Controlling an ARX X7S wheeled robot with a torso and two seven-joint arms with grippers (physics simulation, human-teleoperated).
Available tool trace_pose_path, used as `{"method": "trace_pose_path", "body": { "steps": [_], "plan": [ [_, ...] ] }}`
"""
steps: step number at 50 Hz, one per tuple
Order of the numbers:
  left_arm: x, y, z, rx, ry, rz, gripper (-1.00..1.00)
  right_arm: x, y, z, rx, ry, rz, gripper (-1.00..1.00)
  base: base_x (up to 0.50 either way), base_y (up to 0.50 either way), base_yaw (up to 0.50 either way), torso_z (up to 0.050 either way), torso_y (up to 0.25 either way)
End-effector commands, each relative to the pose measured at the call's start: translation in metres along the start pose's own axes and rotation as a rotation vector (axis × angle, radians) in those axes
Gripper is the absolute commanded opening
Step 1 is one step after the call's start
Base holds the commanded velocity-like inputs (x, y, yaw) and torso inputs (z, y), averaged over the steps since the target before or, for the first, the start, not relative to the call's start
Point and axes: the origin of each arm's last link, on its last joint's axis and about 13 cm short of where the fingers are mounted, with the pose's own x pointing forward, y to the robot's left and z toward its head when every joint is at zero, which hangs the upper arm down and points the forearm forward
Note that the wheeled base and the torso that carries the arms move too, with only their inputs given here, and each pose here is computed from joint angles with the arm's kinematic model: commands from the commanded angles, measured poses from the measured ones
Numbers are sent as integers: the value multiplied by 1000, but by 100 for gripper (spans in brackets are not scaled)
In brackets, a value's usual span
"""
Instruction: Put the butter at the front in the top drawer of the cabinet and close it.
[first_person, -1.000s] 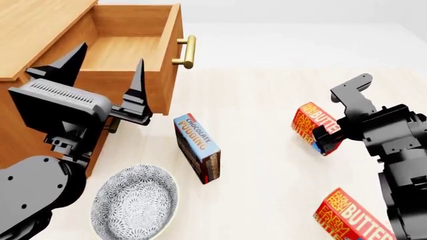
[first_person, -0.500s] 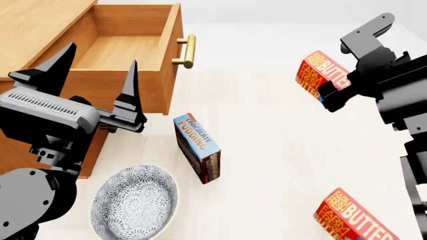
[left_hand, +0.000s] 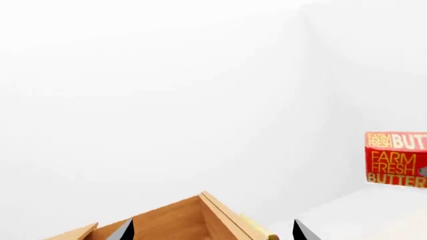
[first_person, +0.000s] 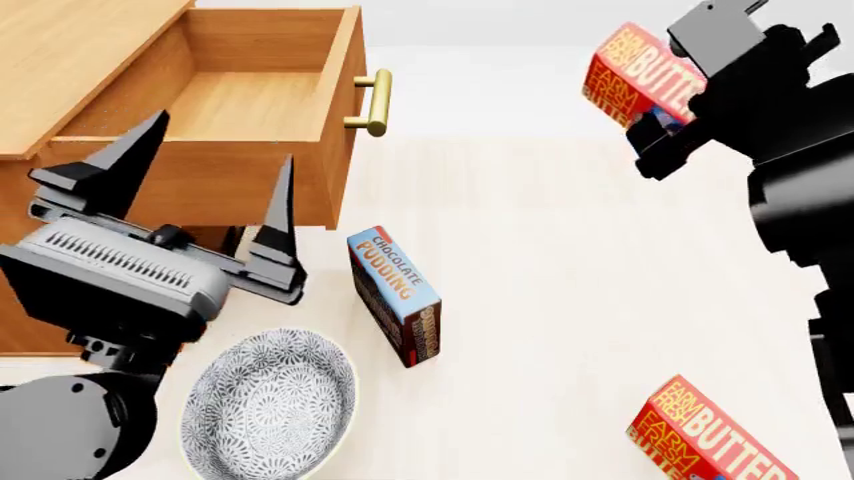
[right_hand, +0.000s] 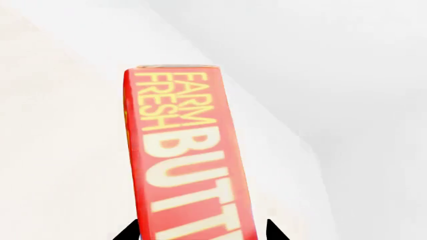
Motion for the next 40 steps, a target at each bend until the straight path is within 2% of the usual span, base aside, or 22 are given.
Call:
{"method": "trace_pose_path", "body": {
  "steps": [1, 3, 5, 8, 11, 13, 15, 20, 27, 37, 40],
  "plan": [
    [2, -6, 2, 180, 75, -123, 100, -27, -11, 26, -206, -141, -270, -100, 0, 0, 0, 0, 0],
    [28, 13, 14, 211, 116, -138, 100, -32, -12, 29, -247, -165, -306, -100, 0, 0, 0, 0, 0],
    [50, 31, 16, 289, 143, -182, 100, -35, -12, 33, -294, -193, -341, -100, 0, 0, 0, 0, 5],
    [79, 40, 37, 317, 136, -223, 100, -37, -11, 36, -364, -224, -380, -100, 0, 0, 0, 0, 0],
    [81, 39, 40, 378, 157, -271, 100, -41, -11, 41, -423, -256, -419, -100, 0, 0, 0, 0, 3],
    [107, 35, 81, 451, 142, -299, 100, -43, -11, 44, -439, -274, -434, -100, 0, 0, 0, 0, 0],
    [130, 36, 105, 481, 149, -310, 100, -45, -10, 46, -451, -291, -443, -100, 0, 0, 0, 0, 0],
    [164, 60, 94, 504, 200, -339, 100, -48, -8, 49, -506, -330, -462, -100, 0, 0, 0, 0, 2],
    [191, 73, 88, 639, 223, -425, 100, -51, -9, 51, -591, -372, -502, -100, 0, 0, 0, 0, 1],
    [199, 67, 89, 844, 230, -512, 100, -51, -9, 46, -713, -412, -577, -100, 0, 0, 0, 0, 1],
    [199, 63, 89, 883, 223, -529, 100, -53, -10, 44, -703, -404, -585, -100, 0, 0, 0, 0, 3]
  ]
}}
